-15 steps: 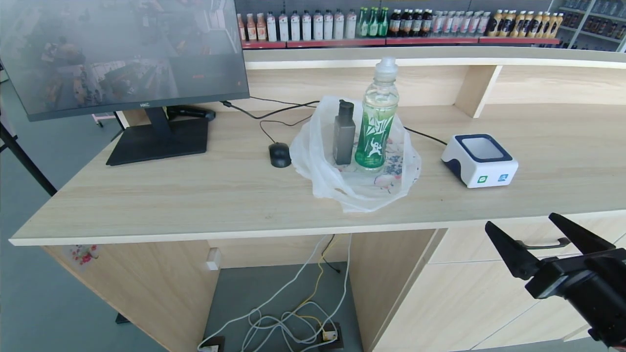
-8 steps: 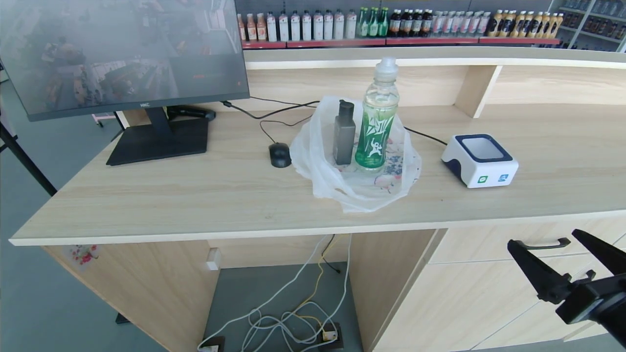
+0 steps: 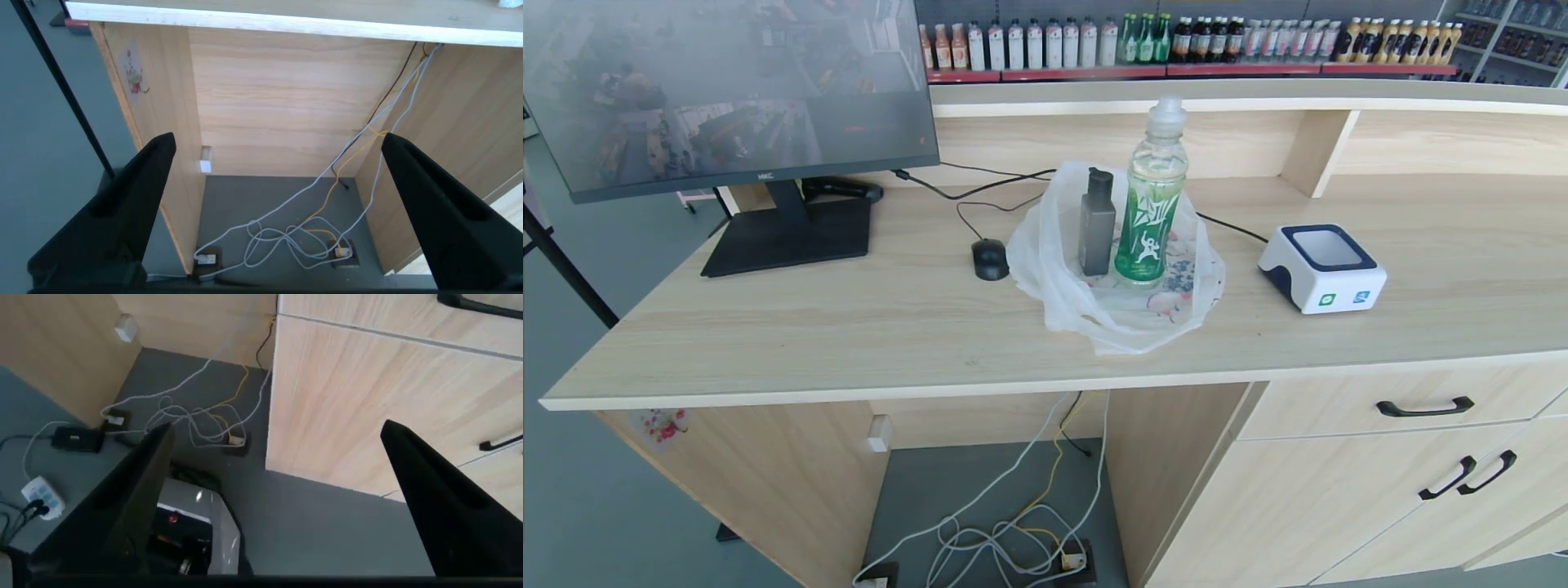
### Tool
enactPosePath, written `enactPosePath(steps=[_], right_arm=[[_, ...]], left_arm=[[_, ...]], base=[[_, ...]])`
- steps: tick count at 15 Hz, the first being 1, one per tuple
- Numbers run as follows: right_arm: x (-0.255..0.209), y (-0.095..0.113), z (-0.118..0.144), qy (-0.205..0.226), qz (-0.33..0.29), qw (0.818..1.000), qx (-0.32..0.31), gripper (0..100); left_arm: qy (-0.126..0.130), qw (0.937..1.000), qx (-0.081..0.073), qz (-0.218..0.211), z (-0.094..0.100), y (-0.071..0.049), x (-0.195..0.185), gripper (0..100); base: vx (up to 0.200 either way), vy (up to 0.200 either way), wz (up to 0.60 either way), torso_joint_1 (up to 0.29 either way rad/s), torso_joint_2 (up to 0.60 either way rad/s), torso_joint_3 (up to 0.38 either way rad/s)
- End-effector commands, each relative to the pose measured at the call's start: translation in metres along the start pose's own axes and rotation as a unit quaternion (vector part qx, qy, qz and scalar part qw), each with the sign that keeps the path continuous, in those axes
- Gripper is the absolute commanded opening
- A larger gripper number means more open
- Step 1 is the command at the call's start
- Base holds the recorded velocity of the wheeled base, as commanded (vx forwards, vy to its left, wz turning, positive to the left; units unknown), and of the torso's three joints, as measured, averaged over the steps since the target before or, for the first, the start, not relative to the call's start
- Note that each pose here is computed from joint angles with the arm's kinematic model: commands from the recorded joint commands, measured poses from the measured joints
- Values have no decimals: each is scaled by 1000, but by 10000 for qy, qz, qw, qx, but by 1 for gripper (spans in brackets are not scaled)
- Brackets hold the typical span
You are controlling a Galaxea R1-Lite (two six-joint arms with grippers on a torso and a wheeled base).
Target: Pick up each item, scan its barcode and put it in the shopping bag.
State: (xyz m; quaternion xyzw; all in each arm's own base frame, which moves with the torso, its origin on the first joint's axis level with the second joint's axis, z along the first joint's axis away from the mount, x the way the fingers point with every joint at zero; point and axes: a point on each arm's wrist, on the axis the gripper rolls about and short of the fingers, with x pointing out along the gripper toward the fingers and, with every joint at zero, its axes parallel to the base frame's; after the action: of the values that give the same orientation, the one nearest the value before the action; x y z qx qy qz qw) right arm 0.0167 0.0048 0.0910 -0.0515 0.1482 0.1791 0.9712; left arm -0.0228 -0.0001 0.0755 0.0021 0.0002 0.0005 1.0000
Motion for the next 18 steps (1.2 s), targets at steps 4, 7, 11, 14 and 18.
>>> enactPosePath(steps=[4,7,11,14,18], right_arm=[[-22,-9,-16,-839,1584,9838,56,100],[-18,-6,-13,-557,647,9961,-238,100],[-18,-5,-10,-177,-1801,9834,-136,100],[-27,-1,-14,-448,-3314,9420,293,100],[-36,8,-21,-1424,-2483,9578,259,100]], left_arm=[[-2,10000,2,2,0,0,0,100],[-2,10000,2,2,0,0,0,100],[-2,10000,2,2,0,0,0,100],[-2,10000,25,2,0,0,0,100],[-2,9999,117,-5,0,0,0,100]], base=[[0,0,0,0,0,0],[0,0,0,0,0,0],[0,0,0,0,0,0],[0,0,0,0,0,0],[0,0,0,0,0,0]])
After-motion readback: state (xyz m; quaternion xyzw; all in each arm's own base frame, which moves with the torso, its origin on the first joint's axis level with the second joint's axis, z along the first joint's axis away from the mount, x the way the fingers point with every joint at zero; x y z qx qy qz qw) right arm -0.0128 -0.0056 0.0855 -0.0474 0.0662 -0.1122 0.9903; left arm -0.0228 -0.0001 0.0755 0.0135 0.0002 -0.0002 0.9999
